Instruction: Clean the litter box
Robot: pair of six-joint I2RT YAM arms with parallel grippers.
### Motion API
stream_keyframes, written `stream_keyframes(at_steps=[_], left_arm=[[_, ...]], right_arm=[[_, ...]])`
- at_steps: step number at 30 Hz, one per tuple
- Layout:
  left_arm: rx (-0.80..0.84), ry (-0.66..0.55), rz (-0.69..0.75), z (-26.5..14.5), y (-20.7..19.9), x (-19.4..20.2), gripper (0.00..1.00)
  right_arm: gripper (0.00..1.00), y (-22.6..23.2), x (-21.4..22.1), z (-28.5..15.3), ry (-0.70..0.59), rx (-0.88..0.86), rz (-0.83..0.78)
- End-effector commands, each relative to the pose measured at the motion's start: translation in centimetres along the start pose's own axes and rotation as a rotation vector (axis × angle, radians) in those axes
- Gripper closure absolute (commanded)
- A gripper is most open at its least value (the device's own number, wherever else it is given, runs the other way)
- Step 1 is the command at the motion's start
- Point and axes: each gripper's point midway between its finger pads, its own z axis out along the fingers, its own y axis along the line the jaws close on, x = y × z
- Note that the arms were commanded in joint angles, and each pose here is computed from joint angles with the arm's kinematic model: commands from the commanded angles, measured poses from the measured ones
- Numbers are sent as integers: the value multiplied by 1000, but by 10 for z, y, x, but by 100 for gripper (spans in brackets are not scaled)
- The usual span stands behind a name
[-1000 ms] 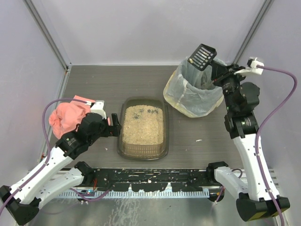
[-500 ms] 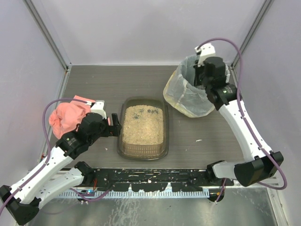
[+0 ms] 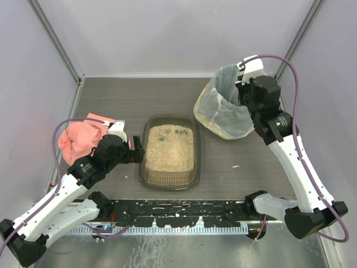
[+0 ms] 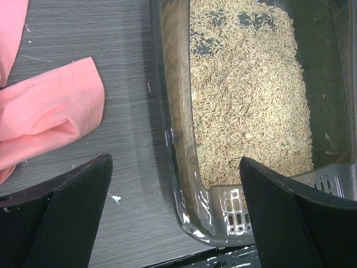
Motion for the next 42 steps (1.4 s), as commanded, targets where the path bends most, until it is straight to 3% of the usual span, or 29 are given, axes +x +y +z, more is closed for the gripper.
stream_keyframes(at_steps=[1,6,13,18,23,29,42], left_arm=[[36,-51,-30,0,-9,-14,2],[39,-50,-29,0,-10,-14,2],[42,-54,-37,-2,-9,-15,2],[33,-55,-32,-5,-5,-12,2],[32,-52,-26,-3,-6,-13,2],[44,-48,-27,-1,-9,-12,2],[35,-47,-23,-2,-7,-12,2]], right_arm=[[99,0,-26,-9,-106,-41,-46],[99,1,-11,-1,-71,-33,-120],[99,24,-21,-5,-171,-163,-125],[99,30,-3,-1,-138,-196,-245],[99,17,19,6,-78,-125,-371],[99,11,23,9,-94,-68,-589],[99,22,0,1,-182,132,-951]])
